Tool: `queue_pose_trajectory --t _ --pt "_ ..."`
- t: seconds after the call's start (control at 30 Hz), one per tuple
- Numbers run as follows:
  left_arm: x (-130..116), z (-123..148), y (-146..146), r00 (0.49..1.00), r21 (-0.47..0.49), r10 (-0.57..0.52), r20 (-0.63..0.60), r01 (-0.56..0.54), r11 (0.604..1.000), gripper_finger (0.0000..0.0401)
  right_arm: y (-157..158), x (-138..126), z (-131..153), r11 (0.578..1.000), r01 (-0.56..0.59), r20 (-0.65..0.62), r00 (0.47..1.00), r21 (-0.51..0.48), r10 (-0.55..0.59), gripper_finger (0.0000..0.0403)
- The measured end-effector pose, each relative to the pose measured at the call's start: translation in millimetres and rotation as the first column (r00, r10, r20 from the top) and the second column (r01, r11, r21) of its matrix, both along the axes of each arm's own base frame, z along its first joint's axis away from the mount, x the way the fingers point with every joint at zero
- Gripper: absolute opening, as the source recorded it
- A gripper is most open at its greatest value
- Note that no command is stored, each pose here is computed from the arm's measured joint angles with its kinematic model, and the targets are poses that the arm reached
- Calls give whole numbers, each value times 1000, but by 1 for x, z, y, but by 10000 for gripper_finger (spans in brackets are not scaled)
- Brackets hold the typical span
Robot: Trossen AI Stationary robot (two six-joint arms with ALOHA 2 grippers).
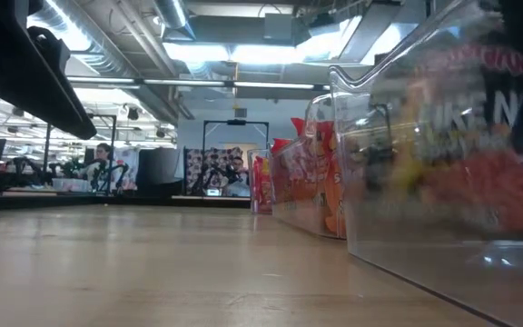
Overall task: Sort Maruchan noodles
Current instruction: Put the black noddle pack into the bottom transparent bin
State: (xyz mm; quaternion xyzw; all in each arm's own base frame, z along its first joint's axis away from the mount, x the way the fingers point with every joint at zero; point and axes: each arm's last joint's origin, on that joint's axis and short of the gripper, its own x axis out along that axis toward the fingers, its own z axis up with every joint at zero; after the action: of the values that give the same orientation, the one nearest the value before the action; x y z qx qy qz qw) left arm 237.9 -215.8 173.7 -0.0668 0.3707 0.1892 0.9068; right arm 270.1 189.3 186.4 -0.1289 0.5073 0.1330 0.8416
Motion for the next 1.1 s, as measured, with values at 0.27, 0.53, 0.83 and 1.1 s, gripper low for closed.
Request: queue_pose_trajectory --t 0.27,0.53,0.83,1.1 --pt "0 0 0 1000 0 1 0 -1 1000 247 0 4 -9 1000 11 -10 1000 -21 -11 79" --pt "0 0 0 1000 0 1 0 -1 1000 247 3 9 -1 1000 9 -12 1000 -11 -9 144" --pt "0 0 0 1000 0 1 0 -1 1000 247 3 11 18 994 29 -16 999 -102 -31 210" --pt "0 0 0 1000 -1 1 1 -1 1000 247 3 12 24 994 32 -30 999 -102 -35 203"
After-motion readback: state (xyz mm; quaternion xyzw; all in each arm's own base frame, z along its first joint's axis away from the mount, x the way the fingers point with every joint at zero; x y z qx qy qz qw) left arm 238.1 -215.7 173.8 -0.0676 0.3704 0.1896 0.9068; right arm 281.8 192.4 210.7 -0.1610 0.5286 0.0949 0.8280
